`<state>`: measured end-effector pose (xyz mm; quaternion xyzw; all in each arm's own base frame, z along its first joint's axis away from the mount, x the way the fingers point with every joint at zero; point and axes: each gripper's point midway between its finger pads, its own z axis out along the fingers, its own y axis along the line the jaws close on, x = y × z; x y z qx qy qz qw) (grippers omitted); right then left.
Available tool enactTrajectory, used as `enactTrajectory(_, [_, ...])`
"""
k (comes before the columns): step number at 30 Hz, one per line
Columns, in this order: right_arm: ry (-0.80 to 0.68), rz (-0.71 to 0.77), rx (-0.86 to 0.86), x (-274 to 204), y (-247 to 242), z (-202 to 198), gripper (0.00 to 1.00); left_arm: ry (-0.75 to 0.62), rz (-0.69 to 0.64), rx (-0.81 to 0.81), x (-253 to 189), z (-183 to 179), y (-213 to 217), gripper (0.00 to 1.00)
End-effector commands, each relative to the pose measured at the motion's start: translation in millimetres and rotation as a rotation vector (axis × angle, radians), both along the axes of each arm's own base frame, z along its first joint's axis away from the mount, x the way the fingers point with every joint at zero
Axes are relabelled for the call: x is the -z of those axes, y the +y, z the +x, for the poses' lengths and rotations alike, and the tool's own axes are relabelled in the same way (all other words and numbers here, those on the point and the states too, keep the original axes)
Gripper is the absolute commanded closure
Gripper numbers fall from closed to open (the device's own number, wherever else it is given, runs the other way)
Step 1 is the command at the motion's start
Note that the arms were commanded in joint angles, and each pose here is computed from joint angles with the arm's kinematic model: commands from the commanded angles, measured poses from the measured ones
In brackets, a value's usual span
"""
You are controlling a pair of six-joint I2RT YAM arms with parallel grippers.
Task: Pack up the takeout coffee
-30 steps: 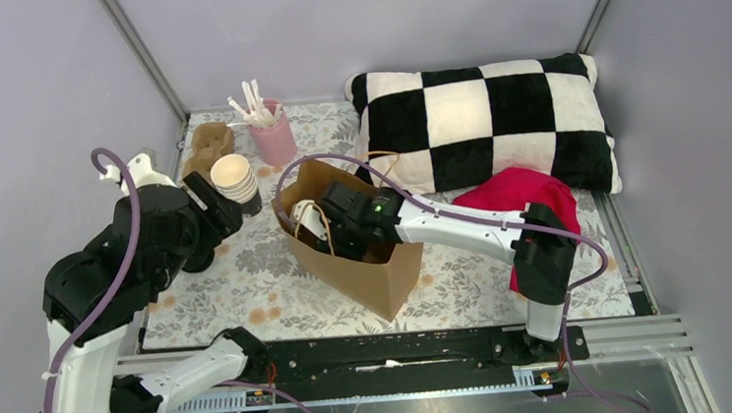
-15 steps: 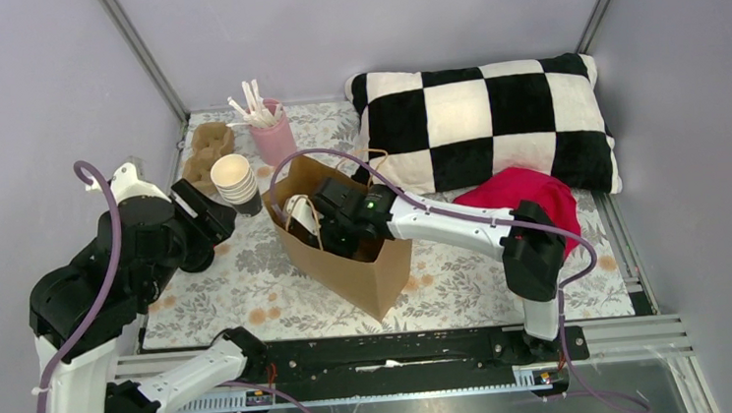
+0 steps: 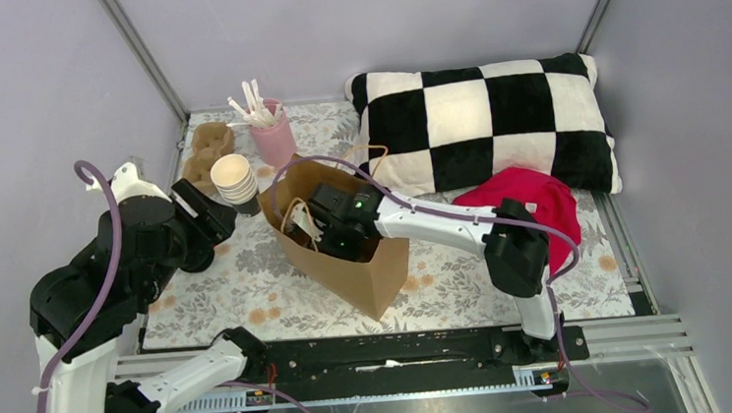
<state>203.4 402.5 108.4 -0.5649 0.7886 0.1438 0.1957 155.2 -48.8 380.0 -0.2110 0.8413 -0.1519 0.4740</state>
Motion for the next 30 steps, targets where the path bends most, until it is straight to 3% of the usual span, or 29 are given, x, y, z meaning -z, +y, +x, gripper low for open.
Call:
enactTrajectory(1, [0.097, -0.186, 0.054, 24, -37, -17, 0.00, -0.009, -0.003, 0.014, -2, 8, -8, 0.34])
enactTrajectory(30, [-0.044, 0.264, 0.225, -158, -18, -8, 0.00, -0.006, -0.105, 0.112, 14, 19, -45, 0.32])
